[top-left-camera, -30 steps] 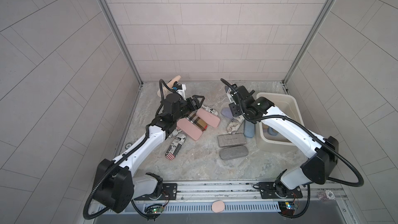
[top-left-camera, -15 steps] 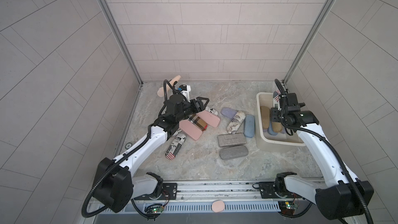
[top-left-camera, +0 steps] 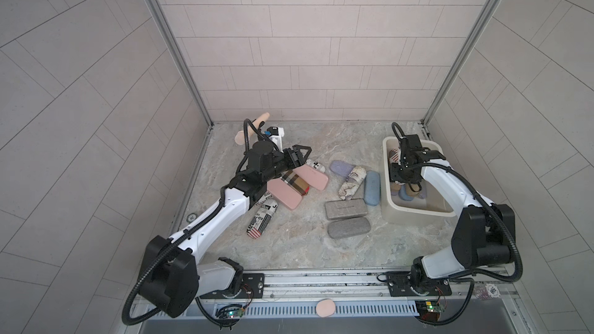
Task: Put the glasses cases into the storage boxes
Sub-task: Place the glasses case in the storage box.
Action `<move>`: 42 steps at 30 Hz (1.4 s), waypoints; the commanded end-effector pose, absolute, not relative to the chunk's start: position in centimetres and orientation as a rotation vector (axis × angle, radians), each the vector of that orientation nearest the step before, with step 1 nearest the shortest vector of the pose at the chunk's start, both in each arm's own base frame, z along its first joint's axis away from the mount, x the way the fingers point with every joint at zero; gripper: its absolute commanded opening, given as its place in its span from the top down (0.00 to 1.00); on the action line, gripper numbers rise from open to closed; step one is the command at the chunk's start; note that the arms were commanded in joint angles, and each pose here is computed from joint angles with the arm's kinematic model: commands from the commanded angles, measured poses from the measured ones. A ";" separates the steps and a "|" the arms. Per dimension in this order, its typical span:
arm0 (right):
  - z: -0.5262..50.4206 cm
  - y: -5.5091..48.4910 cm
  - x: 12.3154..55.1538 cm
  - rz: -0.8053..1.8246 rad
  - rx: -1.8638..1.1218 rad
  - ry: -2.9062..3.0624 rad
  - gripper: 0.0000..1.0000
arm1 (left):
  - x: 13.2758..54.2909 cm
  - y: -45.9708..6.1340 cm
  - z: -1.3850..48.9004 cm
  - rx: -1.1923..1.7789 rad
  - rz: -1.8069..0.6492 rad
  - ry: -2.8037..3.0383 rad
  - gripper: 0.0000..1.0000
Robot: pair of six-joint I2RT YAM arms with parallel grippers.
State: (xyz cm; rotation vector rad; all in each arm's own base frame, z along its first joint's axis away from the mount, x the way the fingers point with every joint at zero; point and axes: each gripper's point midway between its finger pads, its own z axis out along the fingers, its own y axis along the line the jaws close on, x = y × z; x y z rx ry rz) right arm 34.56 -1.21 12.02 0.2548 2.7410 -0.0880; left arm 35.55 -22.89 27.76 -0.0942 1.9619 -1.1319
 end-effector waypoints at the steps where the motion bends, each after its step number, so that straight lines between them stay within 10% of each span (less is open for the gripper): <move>1: 12.7 -0.9 35.8 -0.048 0.247 2.708 0.36 | 35.7 -23.0 28.6 -0.081 -1.126 1.942 0.31; 19: 19.7 -0.3 34.5 0.004 0.240 2.517 0.22 | 35.8 -23.0 28.5 -0.079 -1.118 1.948 0.31; 42: 23.0 16.4 31.3 0.023 -0.224 2.384 0.29 | 36.3 -18.8 27.0 -0.197 -0.831 2.001 0.31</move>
